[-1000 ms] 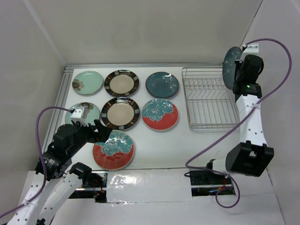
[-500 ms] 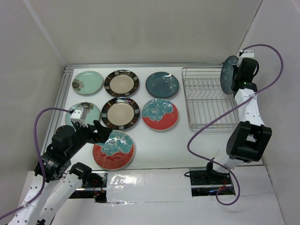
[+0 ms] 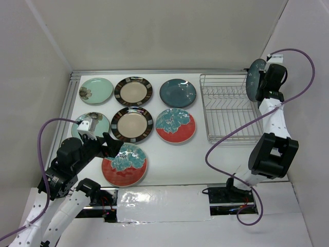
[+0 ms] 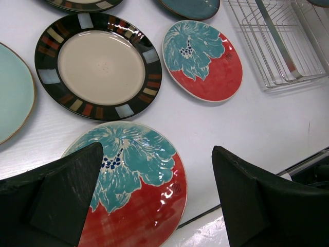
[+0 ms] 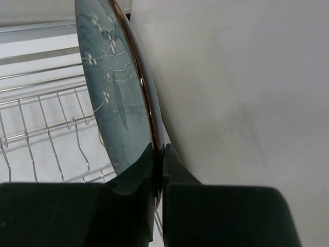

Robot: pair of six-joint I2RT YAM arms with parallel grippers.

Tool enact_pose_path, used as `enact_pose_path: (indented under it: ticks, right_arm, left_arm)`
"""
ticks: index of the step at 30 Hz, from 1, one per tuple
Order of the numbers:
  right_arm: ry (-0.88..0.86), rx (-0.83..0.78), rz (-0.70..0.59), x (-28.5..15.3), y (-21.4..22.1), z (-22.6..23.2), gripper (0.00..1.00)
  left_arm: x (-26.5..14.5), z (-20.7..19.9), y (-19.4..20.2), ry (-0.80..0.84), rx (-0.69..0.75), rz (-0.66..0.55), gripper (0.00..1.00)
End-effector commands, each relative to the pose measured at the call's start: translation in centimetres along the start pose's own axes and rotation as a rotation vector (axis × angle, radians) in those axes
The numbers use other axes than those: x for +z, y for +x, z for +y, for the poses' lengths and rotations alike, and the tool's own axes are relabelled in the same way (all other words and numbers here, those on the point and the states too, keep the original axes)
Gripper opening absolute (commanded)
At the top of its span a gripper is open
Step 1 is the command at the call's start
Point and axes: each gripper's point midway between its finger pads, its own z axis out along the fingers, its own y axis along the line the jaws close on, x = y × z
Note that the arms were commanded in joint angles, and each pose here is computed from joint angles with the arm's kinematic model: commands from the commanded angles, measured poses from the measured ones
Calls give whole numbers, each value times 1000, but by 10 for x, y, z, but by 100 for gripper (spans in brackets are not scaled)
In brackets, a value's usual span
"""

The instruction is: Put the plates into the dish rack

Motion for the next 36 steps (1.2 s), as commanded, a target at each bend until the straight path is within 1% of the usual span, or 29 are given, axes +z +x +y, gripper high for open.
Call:
enact_pose_path:
  ticks: [1,9,19,26,28,31,32,33,34,35,36]
  right_arm:
    - [131,76,-369,-33,-117,-47,0]
    - [115,70,-355,-23,-109,-42,0]
    - [70,64,-230,5,-47,-21,0]
    - [16,78,-190,18,-27,-6,1]
    - [3,85,-185,20,-27,-3,4]
    - [-15,91,-153,27,-18,3,15]
    - [-13,102,-162,26,-23,2,19]
    - [-14,111,-162,26,-23,2,29]
    - [-16,110,-153,29,-19,4,34]
    - [-10,119,-141,29,-16,3,42]
    - [-11,130,-141,29,-16,4,45]
  left_arm:
    - [0,-10,-12,47,23,-43,100]
    - [0,-10,-12,47,23,-43,100]
    - [0,-10,-12,47,23,-43,100]
    - [2,-9,-11,44,23,-34,100]
    - [2,-9,-11,44,23,-34,100]
    - [4,-9,-9,40,23,-26,100]
    - [4,-9,-9,40,23,-26,100]
    - [4,-9,-9,40,23,-26,100]
    - [4,-9,-9,40,23,-26,100]
    - [4,-9,-9,40,23,-26,100]
    - [4,-9,-9,40,23,-26,100]
